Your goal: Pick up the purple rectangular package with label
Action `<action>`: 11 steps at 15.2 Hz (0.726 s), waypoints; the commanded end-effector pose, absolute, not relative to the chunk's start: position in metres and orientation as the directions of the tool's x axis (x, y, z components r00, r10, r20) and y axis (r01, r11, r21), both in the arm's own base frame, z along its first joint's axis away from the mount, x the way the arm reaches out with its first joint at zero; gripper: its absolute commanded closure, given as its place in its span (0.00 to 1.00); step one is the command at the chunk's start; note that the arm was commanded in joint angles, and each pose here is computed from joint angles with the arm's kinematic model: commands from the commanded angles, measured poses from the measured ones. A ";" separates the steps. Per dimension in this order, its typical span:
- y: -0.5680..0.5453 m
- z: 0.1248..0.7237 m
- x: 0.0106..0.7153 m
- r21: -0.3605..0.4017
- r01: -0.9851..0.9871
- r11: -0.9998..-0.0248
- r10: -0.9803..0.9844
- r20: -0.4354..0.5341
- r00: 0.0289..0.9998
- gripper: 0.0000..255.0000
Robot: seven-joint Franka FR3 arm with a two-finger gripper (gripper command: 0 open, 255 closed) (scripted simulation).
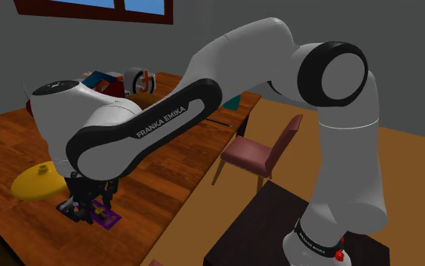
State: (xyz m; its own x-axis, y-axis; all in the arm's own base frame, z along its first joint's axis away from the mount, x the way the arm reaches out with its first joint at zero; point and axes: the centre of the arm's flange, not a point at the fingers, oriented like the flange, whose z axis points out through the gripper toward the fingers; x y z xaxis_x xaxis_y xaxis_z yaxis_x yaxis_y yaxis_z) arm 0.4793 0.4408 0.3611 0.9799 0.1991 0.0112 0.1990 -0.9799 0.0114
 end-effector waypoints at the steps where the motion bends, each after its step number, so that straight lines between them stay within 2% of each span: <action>1: 0.440 0.359 0.480 0.013 0.198 -0.980 0.198 0.008 0.980 1.00; 11: 0.440 0.407 0.480 0.012 0.198 -0.980 0.198 0.008 0.980 1.00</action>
